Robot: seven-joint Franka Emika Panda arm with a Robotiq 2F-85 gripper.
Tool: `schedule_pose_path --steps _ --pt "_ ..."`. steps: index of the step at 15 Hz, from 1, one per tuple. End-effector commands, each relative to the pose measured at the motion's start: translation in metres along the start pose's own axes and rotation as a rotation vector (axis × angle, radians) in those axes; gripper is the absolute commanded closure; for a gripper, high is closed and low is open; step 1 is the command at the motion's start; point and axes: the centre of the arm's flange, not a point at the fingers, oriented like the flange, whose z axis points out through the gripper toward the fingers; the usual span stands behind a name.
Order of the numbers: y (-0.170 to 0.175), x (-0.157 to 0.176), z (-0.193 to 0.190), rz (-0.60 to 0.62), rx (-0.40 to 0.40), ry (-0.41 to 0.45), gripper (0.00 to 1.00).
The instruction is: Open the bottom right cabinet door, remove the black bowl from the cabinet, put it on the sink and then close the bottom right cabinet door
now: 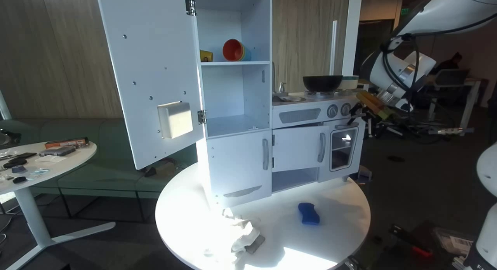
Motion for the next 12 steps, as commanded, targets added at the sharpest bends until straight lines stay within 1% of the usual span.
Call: schedule_pose_path --steps 1,3,5,6,7,8,12 --pt "0.021 0.002 -0.017 -0.027 -0.030 0.124 0.00" --pt "0.032 0.006 -0.030 -0.034 -0.038 0.189 0.00" --pt "0.043 0.007 -0.045 -0.052 -0.026 0.220 0.00" --pt "0.048 0.007 -0.054 -0.079 -0.003 0.223 0.00" --pt "0.054 0.006 -0.068 -0.138 0.051 0.224 0.00" --pt "0.058 0.006 -0.080 -0.179 0.087 0.222 0.00" --pt "0.069 0.003 -0.135 -0.312 0.191 0.264 0.00"
